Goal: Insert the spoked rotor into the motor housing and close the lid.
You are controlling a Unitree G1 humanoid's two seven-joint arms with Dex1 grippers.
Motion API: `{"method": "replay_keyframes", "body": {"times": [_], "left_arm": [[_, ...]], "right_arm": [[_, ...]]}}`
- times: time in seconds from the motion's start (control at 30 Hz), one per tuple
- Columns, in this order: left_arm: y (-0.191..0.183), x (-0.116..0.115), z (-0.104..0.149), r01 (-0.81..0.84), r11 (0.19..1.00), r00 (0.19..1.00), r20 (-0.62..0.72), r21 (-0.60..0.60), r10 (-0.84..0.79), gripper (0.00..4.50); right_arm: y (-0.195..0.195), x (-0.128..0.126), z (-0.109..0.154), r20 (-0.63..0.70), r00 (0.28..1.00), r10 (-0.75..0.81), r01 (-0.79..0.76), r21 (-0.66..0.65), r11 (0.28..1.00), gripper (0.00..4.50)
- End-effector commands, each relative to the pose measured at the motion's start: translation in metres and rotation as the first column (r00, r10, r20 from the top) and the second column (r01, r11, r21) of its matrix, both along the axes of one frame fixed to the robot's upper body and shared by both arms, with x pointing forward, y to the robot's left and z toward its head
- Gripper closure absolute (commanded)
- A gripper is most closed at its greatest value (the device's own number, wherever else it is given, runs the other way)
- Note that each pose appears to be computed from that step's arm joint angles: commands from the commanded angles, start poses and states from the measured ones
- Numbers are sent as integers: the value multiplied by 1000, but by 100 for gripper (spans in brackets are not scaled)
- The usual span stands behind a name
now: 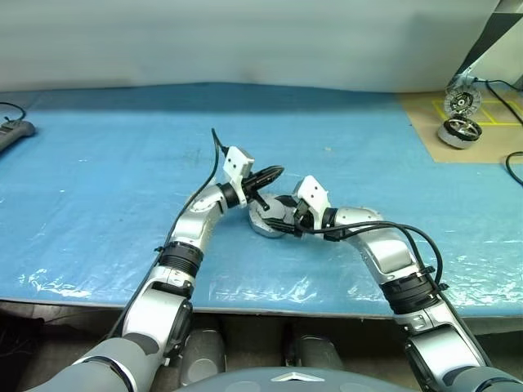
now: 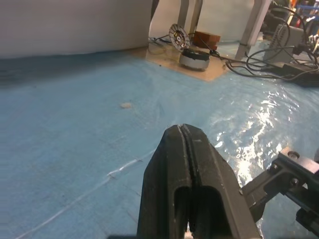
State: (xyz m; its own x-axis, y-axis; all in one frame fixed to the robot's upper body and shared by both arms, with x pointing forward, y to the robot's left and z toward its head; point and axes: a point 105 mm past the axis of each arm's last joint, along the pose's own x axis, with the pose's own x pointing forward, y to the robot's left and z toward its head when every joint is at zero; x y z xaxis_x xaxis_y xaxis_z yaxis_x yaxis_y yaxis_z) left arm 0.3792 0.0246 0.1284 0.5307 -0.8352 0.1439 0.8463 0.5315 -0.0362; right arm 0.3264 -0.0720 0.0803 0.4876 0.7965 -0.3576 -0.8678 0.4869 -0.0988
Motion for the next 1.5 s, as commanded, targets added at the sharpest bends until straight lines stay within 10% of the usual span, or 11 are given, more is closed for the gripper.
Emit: {"method": "replay_keyframes", "body": {"times": [0.03,1.5], "left_arm": [[2,-3,19,41,999,997,64,-4,-41,450],[42,-50,-73,288,901,956,-142,323,-255,450]], "right_arm": [[-6,-5,-26,-91,996,-25,21,-52,998,156],[-6,-6,-31,-101,995,-24,18,-60,998,156]]}}
